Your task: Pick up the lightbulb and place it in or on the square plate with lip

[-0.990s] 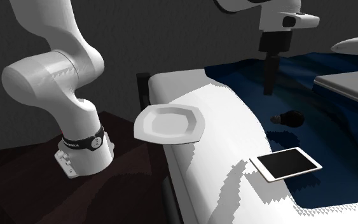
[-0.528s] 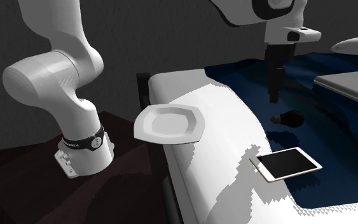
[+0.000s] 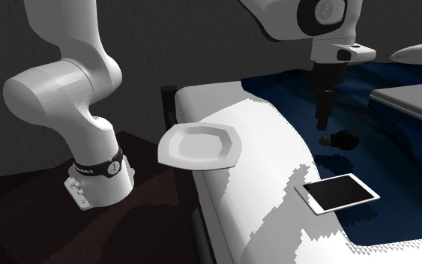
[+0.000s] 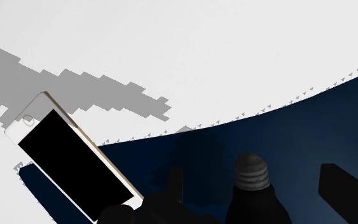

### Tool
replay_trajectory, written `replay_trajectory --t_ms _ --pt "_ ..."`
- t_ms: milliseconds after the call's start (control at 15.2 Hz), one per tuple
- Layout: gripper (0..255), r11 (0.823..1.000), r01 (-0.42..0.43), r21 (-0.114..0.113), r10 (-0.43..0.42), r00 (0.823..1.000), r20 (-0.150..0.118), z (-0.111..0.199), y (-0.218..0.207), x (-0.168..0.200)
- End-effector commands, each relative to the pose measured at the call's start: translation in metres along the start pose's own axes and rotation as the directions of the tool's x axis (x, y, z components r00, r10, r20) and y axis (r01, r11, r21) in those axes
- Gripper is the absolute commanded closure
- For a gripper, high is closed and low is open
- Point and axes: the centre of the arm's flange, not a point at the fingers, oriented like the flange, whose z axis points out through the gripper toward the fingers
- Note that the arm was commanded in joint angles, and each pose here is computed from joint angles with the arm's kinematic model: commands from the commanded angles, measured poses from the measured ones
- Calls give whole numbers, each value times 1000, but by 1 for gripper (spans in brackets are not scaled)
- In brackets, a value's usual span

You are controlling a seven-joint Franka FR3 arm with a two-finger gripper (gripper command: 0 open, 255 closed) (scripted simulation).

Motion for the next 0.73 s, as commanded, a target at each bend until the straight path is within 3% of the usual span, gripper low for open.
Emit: replay_trajectory --t_ms 0,132,198,660 --pt "0 1000 0 0 0 1000 0 0 0 0" --pt "0 1000 0 0 0 1000 0 0 0 0" --pt "255 1000 0 0 0 1000 0 0 0 0" --pt "255 1000 0 0 0 1000 0 0 0 0"
